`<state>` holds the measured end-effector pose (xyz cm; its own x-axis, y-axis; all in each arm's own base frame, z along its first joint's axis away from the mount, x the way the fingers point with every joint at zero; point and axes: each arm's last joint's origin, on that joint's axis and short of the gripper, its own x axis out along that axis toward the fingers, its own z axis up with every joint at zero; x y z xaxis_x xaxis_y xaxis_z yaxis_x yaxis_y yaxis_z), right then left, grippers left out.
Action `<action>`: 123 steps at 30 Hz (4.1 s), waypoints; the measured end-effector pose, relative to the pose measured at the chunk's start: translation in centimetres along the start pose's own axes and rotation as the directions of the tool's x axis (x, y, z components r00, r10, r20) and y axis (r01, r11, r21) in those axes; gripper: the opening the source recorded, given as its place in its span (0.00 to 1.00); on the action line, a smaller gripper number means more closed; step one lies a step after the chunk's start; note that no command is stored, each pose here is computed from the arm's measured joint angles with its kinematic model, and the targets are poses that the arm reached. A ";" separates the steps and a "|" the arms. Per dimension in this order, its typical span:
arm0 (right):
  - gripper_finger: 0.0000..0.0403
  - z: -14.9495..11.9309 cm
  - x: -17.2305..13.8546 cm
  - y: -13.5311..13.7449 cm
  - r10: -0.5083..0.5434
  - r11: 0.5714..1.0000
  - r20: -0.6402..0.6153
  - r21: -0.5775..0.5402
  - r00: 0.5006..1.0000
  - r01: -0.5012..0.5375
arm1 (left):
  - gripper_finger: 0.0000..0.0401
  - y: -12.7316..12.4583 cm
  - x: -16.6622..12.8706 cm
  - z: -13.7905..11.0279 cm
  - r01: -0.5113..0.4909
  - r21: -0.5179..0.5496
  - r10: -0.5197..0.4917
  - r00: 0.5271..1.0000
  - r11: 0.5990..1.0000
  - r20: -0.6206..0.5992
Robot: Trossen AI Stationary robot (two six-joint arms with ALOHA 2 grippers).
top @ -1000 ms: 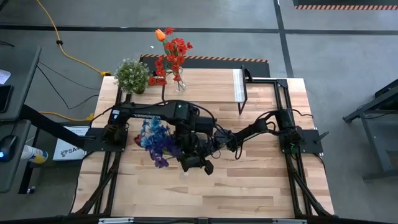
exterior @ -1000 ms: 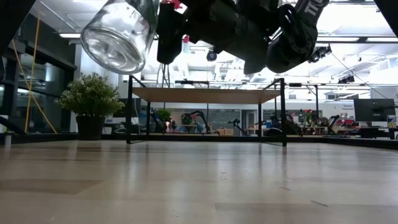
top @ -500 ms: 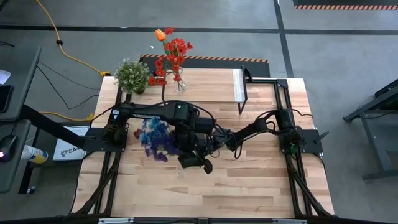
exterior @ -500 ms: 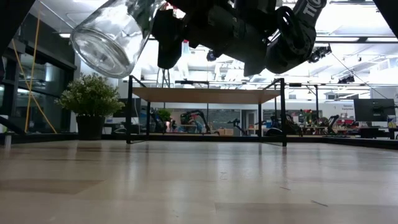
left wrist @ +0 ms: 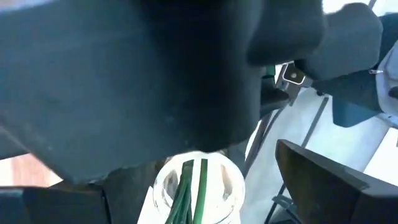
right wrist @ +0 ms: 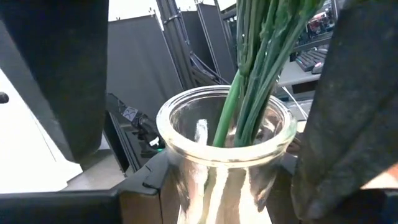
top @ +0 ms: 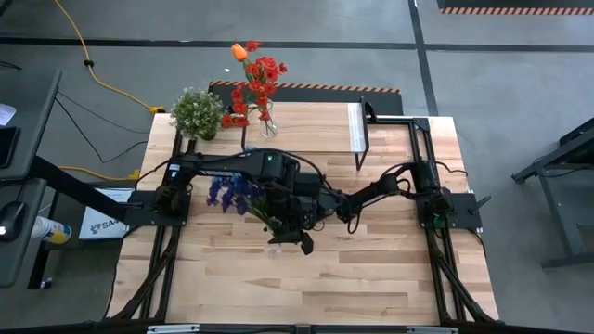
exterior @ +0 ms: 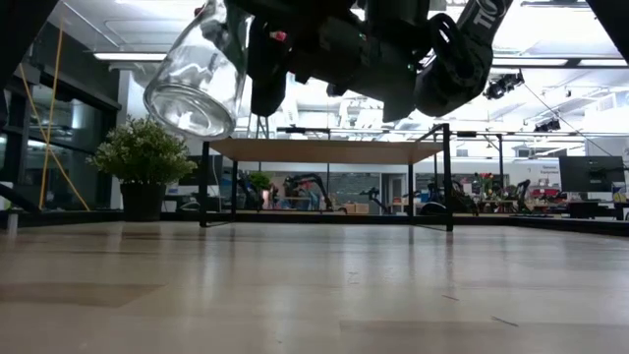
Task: Pick and place flowers into a vace then onto a shelf
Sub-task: Put the right transparent vase on the shelf
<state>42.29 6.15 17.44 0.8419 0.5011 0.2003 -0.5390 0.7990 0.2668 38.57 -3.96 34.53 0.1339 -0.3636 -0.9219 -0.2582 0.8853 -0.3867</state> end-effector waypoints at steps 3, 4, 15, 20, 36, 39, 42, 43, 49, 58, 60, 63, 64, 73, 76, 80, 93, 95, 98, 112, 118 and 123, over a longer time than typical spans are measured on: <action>0.41 -0.1 0.0 -0.1 -0.007 1.000 -0.014 0.000 1.000 0.007 | 0.91 0.1 0.0 0.0 -0.021 0.006 0.021 1.000 1.000 0.005; 0.41 -0.2 0.0 -0.1 -0.009 1.000 -0.019 0.003 1.000 0.009 | 0.91 0.1 0.0 0.0 -0.027 0.011 0.027 1.000 1.000 0.007; 0.41 -0.6 0.0 -0.3 -0.027 1.000 -0.070 0.005 0.997 0.028 | 0.89 0.2 0.1 0.0 -0.082 0.055 0.081 0.996 0.995 0.024; 0.41 -0.8 0.0 -0.4 -0.039 0.999 -0.090 0.007 0.995 0.039 | 0.90 0.2 0.1 0.0 -0.089 0.081 0.087 0.996 0.993 0.025; 0.41 -1.5 -0.1 -0.7 -0.095 0.995 -0.147 -0.001 0.985 0.096 | 0.90 0.4 0.1 0.0 -0.141 0.094 0.138 0.990 0.986 0.039; 0.41 -1.5 -0.1 -0.7 -0.099 0.995 -0.149 -0.005 0.984 0.100 | 0.90 0.4 0.0 0.0 -0.146 0.095 0.142 0.989 0.985 0.043; 0.41 -1.6 -0.1 -0.7 -0.112 0.994 -0.155 -0.007 0.981 0.112 | 0.90 0.4 0.0 0.1 -0.147 0.097 0.143 0.989 0.984 0.046; 0.41 -1.6 -0.2 -0.7 -0.115 0.993 -0.158 -0.009 0.981 0.115 | 0.90 0.4 0.0 0.1 -0.149 0.096 0.145 0.988 0.984 0.047; 0.41 -1.7 -0.2 -0.7 -0.120 0.993 -0.164 -0.014 0.979 0.120 | 0.90 0.3 0.0 0.2 -0.134 0.109 0.128 0.990 0.985 0.059; 0.41 -2.3 -0.3 -0.9 -0.133 0.991 -0.203 -0.001 0.970 0.135 | 0.90 0.6 -0.5 0.5 -0.178 0.139 0.165 0.981 0.974 0.100; 0.41 -2.8 -0.5 -1.3 -0.149 0.988 -0.244 0.007 0.958 0.155 | 0.90 0.7 -0.5 0.5 -0.176 0.139 0.162 0.981 0.975 0.104; 0.41 -2.7 -0.8 -1.8 -0.168 0.985 -0.254 -0.010 0.952 0.171 | 0.90 0.7 -0.4 0.5 -0.192 0.136 0.179 0.978 0.972 0.107; 0.41 -2.7 -0.9 -1.9 -0.169 0.985 -0.252 -0.012 0.953 0.171 | 0.90 0.7 -0.5 0.5 -0.196 0.134 0.183 0.977 0.971 0.106; 0.41 -2.6 -1.1 -2.3 -0.178 0.984 -0.262 -0.021 0.949 0.179 | 0.90 0.7 -0.7 0.1 -0.200 0.144 0.188 0.978 0.969 0.096; 0.41 -2.3 -1.2 -2.7 -0.185 0.983 -0.251 -0.028 0.950 0.184 | 0.90 0.6 -1.2 -0.2 -0.200 0.138 0.186 0.977 0.970 0.108; 0.41 -1.9 -1.3 -3.0 -0.186 0.982 -0.241 -0.029 0.953 0.184 | 0.90 0.5 -2.0 -0.7 -0.202 0.126 0.186 0.974 0.971 0.128; 0.41 -2.2 -1.4 -3.0 -0.205 0.979 -0.260 -0.032 0.944 0.203 | 0.90 0.7 -2.2 -0.3 -0.287 0.160 0.252 0.946 0.945 0.204; 0.41 -2.3 -1.4 -2.9 -0.208 0.978 -0.270 -0.033 0.940 0.207 | 0.90 1.0 -2.3 -0.1 -0.292 0.155 0.257 0.943 0.944 0.210; 0.41 -2.4 -1.4 -2.9 -0.211 0.977 -0.274 -0.032 0.938 0.210 | 0.90 1.4 -2.5 0.2 -0.291 0.149 0.255 0.941 0.945 0.221; 0.41 -3.3 -1.4 -2.9 -0.199 0.979 -0.305 -0.015 0.931 0.204 | 0.90 1.6 -2.6 0.7 -0.335 0.239 0.268 0.924 0.911 0.273; 0.41 -3.4 -1.4 -2.9 -0.206 0.977 -0.305 -0.012 0.930 0.212 | 0.90 1.6 -2.6 0.8 -0.365 0.314 0.282 0.918 0.876 0.280; 0.41 -3.5 -1.4 -2.9 -0.215 0.975 -0.313 -0.017 0.925 0.220 | 0.90 1.6 -2.7 0.8 -0.378 0.380 0.284 0.916 0.844 0.283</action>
<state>42.76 4.27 13.08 0.9029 0.3961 -0.1667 -0.3396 0.8953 0.2881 38.58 -1.30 36.37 0.3199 -0.0002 -0.9474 0.0947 0.9950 0.0318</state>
